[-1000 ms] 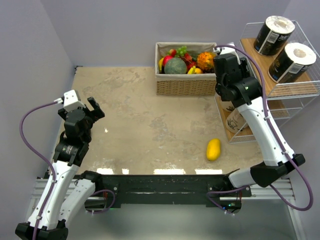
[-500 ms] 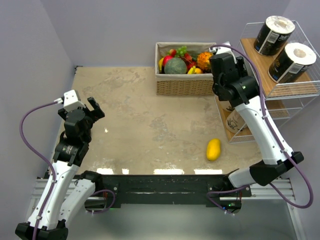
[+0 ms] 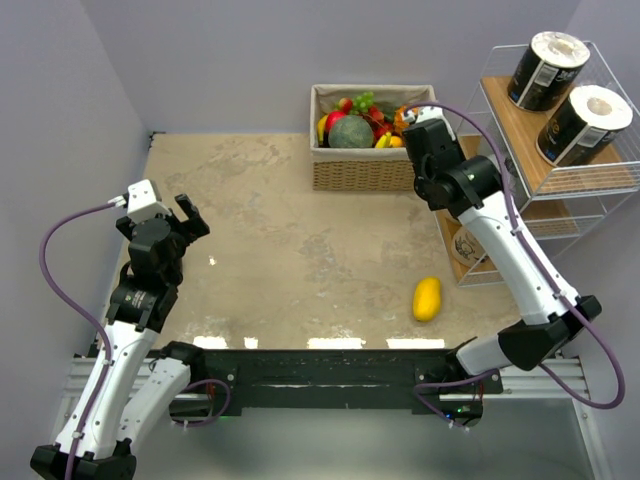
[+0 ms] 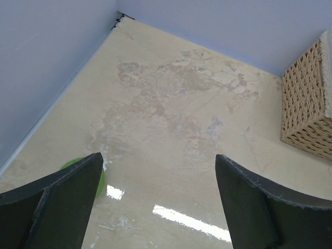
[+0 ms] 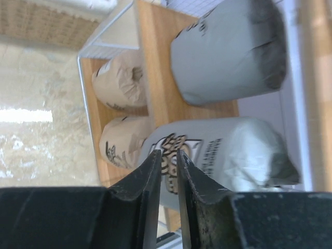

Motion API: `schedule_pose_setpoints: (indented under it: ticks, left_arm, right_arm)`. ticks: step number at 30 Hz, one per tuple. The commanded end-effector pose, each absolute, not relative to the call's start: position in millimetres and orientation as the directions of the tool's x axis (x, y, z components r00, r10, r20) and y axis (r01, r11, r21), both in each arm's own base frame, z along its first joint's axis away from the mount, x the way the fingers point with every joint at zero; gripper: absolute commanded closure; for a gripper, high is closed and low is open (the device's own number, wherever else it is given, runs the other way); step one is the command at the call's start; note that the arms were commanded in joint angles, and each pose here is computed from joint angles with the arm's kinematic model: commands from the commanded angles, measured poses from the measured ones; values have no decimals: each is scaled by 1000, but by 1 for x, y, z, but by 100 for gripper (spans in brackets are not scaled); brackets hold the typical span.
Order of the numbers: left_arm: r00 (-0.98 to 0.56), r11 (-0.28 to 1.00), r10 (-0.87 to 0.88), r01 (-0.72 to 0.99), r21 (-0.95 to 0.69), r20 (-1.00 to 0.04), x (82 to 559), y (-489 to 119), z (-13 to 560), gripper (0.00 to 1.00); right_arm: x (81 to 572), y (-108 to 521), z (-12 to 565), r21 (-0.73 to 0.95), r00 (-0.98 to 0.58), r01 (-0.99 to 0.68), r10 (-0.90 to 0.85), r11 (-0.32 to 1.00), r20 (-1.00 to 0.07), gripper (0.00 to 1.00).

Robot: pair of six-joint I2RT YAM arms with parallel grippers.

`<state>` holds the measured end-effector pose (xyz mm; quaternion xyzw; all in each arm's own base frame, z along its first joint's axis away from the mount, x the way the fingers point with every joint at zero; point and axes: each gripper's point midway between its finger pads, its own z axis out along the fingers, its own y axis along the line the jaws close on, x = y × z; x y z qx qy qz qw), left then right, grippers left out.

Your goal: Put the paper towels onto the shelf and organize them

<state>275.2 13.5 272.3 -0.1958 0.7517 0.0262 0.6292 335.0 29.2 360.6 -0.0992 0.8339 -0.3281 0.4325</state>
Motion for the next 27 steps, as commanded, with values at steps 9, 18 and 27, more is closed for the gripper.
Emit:
schedule_pose_setpoints:
  ticks: [9, 18, 27]
  left_arm:
    - [-89, 924, -270, -305, -232, -959, 278, 10, 289, 5]
    - [-86, 922, -270, -309, -232, -959, 277, 10, 290, 5]
    - [-90, 922, -265, -313, -226, -960, 276, 11, 288, 5]
  right_arm:
    - [318, 7, 321, -675, -710, 120, -413, 728, -571, 79]
    - [322, -27, 325, -708, -735, 185, -383, 681, -560, 79]
    - [331, -45, 328, -706, -733, 223, -362, 672, -576, 79]
